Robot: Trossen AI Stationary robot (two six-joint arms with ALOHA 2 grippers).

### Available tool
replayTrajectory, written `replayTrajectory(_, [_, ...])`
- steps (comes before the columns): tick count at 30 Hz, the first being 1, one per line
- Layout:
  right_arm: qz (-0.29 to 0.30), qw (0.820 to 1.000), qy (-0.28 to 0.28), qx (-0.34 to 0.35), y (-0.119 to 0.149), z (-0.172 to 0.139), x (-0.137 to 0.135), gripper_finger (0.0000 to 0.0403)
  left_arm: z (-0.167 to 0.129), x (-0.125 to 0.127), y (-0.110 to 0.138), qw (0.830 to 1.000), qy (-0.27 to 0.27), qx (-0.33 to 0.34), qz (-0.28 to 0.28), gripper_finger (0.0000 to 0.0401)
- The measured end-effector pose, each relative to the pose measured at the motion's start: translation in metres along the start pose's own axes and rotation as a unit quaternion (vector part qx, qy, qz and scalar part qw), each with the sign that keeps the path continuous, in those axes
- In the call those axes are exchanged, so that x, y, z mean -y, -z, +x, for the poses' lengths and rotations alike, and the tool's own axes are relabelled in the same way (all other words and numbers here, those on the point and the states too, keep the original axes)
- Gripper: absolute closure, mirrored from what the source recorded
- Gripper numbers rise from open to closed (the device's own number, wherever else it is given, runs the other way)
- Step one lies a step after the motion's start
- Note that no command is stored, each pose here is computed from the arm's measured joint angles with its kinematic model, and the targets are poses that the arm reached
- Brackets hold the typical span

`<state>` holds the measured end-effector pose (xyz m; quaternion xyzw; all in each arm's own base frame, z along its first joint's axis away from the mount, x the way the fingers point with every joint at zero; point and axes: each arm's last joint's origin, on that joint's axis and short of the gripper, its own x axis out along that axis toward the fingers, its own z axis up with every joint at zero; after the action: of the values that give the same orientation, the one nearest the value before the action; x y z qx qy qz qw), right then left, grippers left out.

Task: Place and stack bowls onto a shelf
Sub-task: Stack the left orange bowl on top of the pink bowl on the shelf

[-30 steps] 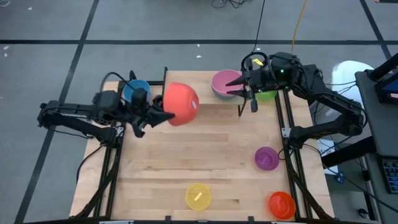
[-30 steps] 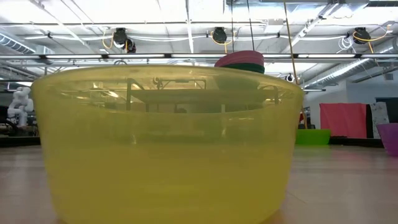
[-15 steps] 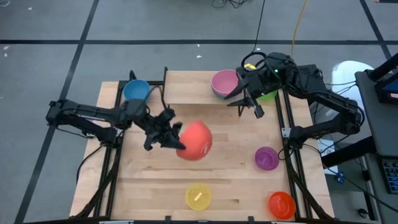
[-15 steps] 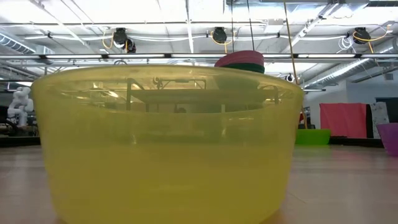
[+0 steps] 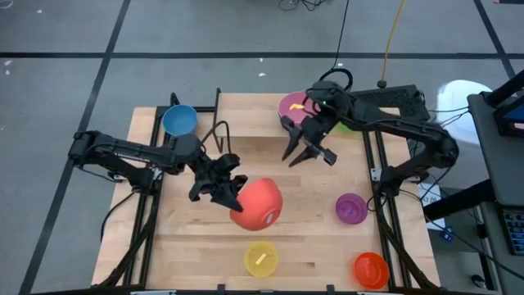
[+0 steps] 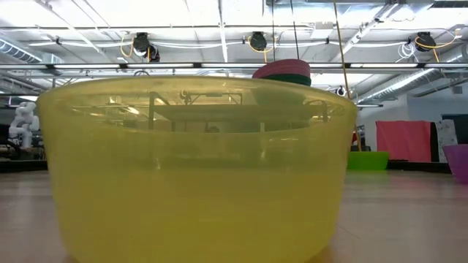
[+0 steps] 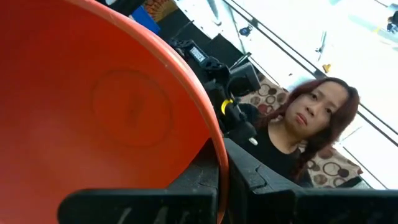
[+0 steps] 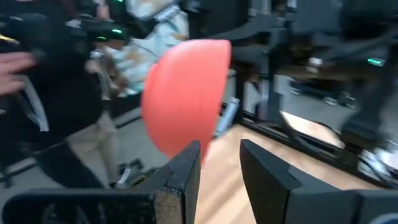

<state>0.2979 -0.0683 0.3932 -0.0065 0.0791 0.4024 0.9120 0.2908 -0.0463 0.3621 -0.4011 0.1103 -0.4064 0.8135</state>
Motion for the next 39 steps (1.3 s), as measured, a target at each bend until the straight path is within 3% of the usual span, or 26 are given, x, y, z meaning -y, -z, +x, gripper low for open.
replayTrajectory(14, [0.007, 0.998, -0.057, 0.013, 0.016, 0.028, 0.022, 0.0298, -0.002, 0.001, -0.003, 1.000, 0.008, 0.006, 0.018, 0.0396])
replayTrajectory(19, [-0.014, 0.996, -0.080, 0.024, 0.014, 0.028, 0.021, 0.0298, 0.000, -0.001, -0.001, 0.999, 0.027, -0.020, 0.024, 0.0396])
replayTrajectory(27, [-0.014, 0.996, -0.083, 0.029, 0.012, 0.027, 0.021, 0.0298, 0.010, 0.002, 0.005, 0.983, 0.135, -0.123, 0.014, 0.0396])
replayTrajectory(39, [-0.022, 0.995, -0.091, 0.031, 0.010, 0.033, 0.018, 0.0298, -0.004, -0.007, -0.005, 0.977, 0.143, -0.151, 0.043, 0.0396])
